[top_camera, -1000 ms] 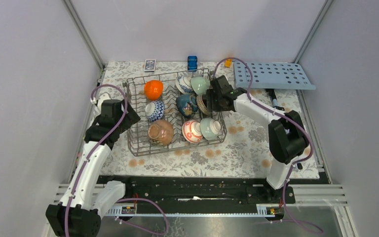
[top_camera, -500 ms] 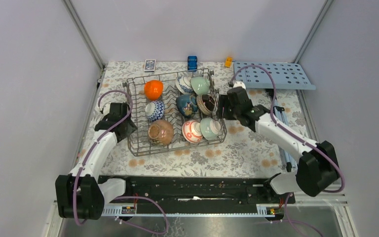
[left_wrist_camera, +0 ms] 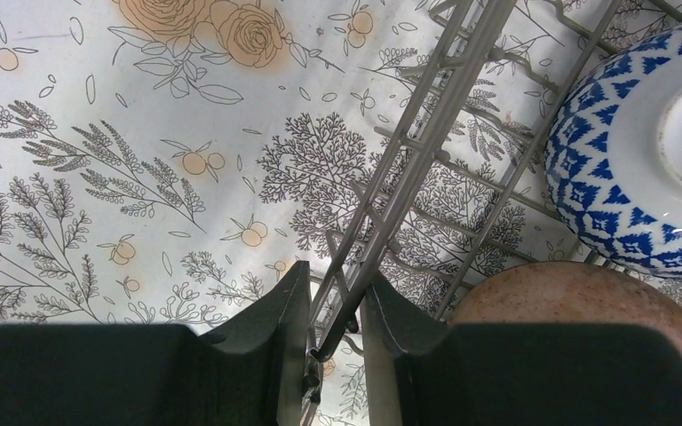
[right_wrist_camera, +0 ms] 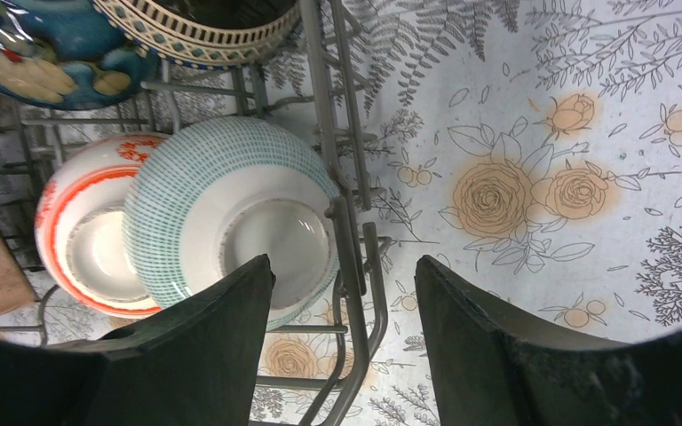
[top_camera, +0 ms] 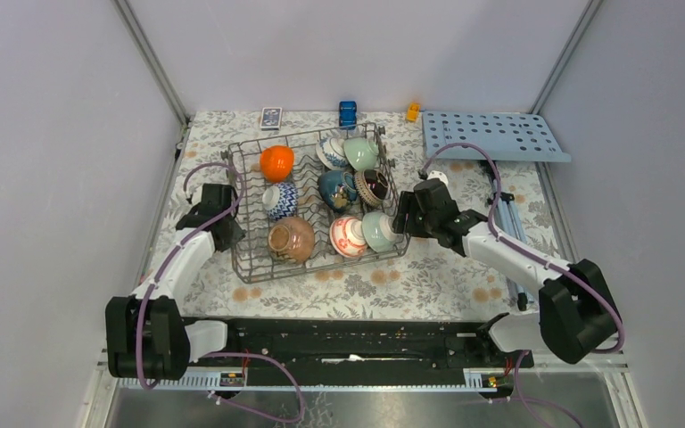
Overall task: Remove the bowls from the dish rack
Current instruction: Adjust the dish rack at the center of the board, then move the dish rack to the center of the board.
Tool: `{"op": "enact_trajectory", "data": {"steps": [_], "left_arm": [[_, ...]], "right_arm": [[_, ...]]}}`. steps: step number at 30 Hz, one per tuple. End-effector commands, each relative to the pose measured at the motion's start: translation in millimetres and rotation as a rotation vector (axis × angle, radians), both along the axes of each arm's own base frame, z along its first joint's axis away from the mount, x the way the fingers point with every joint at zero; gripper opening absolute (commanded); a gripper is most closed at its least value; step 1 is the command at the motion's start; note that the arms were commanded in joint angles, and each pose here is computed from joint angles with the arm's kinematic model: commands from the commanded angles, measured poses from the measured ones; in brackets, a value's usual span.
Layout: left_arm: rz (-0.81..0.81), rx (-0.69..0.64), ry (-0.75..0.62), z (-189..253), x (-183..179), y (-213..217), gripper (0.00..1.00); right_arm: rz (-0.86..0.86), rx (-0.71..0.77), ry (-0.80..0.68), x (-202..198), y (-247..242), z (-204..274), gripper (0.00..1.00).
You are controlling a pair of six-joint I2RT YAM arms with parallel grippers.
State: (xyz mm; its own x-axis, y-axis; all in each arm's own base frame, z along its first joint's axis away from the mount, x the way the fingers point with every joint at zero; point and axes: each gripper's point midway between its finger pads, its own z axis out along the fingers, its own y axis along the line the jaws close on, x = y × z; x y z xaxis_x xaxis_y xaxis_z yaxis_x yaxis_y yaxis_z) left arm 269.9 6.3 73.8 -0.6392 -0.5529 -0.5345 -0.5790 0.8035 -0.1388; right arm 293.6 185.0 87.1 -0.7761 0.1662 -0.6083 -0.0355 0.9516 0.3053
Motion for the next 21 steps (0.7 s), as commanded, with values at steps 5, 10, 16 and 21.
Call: {"op": "enact_trajectory", "data": {"steps": [5,10,16,21], "left_arm": [[0.004,-0.129,-0.094,0,32,-22,0.03],[-0.006,-0.127,-0.108,7,45,-22,0.00],[-0.003,-0.149,-0.136,14,56,-26,0.00],[-0.007,-0.182,-0.146,13,57,-32,0.00]], "right_arm": [[-0.003,0.081,-0.108,8,9,41,0.69],[0.002,0.085,-0.124,5,7,49,0.71],[0.018,0.098,-0.155,6,8,61,0.75],[-0.059,0.036,-0.138,19,-6,49,0.68]]}}
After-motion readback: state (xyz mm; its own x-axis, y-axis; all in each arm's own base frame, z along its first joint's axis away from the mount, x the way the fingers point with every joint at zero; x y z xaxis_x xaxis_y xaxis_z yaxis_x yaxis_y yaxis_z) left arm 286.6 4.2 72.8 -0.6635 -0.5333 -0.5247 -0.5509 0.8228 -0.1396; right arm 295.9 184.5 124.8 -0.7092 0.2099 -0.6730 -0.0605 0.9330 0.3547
